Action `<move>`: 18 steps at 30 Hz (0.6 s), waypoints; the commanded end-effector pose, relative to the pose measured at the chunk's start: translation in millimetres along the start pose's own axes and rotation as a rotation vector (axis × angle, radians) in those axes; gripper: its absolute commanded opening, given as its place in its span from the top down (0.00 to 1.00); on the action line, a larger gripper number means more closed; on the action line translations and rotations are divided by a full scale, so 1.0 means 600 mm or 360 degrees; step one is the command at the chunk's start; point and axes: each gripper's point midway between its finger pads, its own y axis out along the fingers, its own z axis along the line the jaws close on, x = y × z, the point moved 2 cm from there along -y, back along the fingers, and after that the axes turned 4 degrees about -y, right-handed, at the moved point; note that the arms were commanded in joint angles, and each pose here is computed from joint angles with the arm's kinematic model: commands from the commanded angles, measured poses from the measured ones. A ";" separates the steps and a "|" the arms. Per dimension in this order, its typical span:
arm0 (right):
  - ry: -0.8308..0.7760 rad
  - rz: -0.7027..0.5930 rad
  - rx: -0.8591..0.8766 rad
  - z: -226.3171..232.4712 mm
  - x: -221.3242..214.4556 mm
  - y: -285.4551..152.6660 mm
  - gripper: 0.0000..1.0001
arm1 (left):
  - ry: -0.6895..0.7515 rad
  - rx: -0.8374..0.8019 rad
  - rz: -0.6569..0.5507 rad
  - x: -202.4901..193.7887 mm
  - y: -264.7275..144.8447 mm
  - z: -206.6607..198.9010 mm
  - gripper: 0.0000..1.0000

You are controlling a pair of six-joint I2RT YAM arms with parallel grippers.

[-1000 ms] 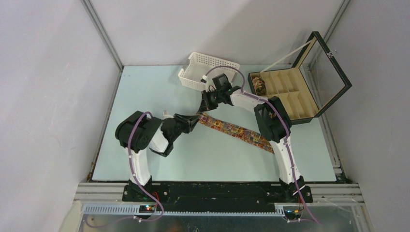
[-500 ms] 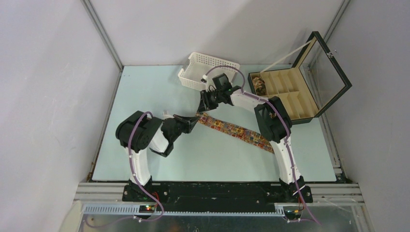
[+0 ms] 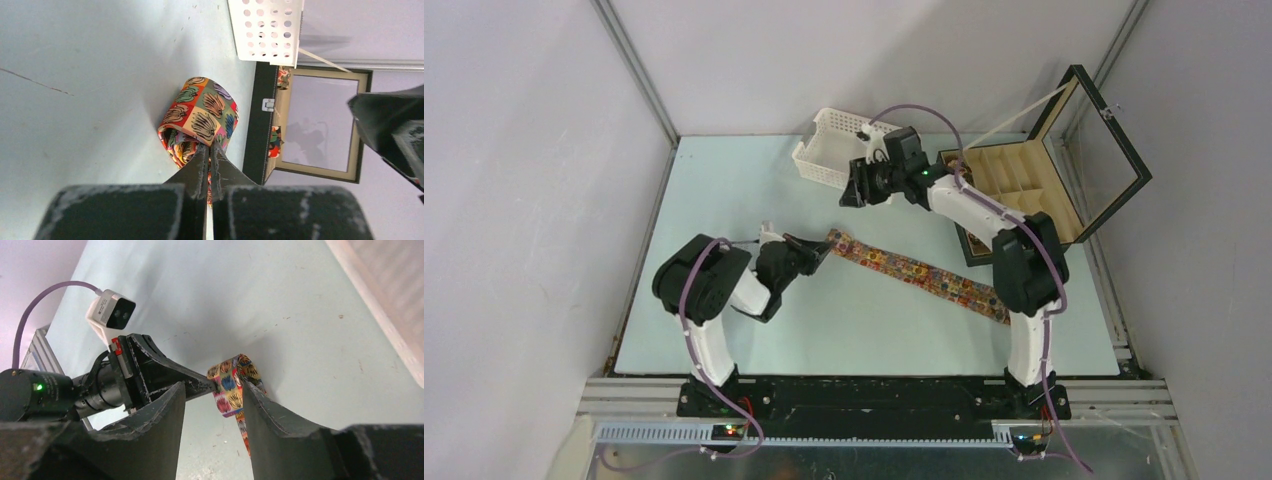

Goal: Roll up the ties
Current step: Roll the tie at the center of the board.

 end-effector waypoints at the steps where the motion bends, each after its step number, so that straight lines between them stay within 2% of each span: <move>1: -0.0080 -0.0090 -0.0080 -0.001 0.018 -0.039 0.51 | 0.0275 -0.0022 -0.0075 0.017 0.002 -0.030 1.00; 18: -0.0026 -0.0046 -0.0113 -0.023 -0.026 -0.049 0.53 | 0.0918 0.0193 -0.0257 0.034 -0.008 -0.060 1.00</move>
